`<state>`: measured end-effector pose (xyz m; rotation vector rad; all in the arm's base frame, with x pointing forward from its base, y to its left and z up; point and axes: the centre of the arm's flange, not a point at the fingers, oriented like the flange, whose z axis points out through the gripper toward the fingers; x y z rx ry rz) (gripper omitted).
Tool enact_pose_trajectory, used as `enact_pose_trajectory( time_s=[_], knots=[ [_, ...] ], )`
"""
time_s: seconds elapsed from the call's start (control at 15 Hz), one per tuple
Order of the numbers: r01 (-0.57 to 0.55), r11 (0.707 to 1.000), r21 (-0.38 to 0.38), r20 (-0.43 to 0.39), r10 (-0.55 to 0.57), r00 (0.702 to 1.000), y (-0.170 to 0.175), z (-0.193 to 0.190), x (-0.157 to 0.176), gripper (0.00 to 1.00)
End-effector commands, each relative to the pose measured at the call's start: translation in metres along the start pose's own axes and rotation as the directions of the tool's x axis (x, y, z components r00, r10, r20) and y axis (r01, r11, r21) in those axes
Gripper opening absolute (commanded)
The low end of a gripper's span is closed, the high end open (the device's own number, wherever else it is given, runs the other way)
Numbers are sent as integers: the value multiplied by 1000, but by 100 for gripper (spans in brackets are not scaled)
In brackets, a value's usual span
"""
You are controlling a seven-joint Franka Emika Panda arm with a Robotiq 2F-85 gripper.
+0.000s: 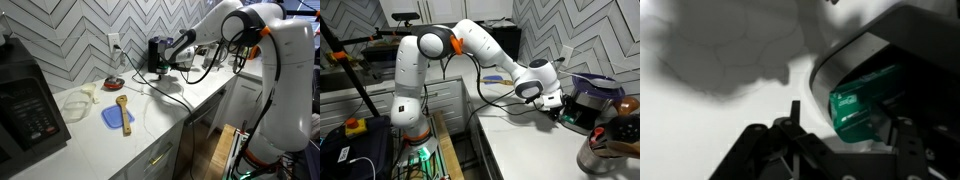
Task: Remove the green packet from the lunchbox and put it on the drip tray
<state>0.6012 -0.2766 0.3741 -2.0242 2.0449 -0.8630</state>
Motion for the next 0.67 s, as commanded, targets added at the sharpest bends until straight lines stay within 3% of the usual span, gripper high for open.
enact_pose_trajectory(
  time_s=[0.0, 0.27, 0.4, 0.53, 0.6],
  knots=[
    [54, 998, -32, 19, -54, 998, 1, -23, -5, 100],
    [278, 960, 44, 37, -279, 959, 24, -93, -23, 100],
    [385, 920, 66, 47, -389, 920, 46, -116, -29, 100],
    [465, 874, 138, 34, -473, 880, 63, -134, -28, 100],
    [399, 913, 85, 32, -402, 915, 23, -102, -27, 100]
  ],
)
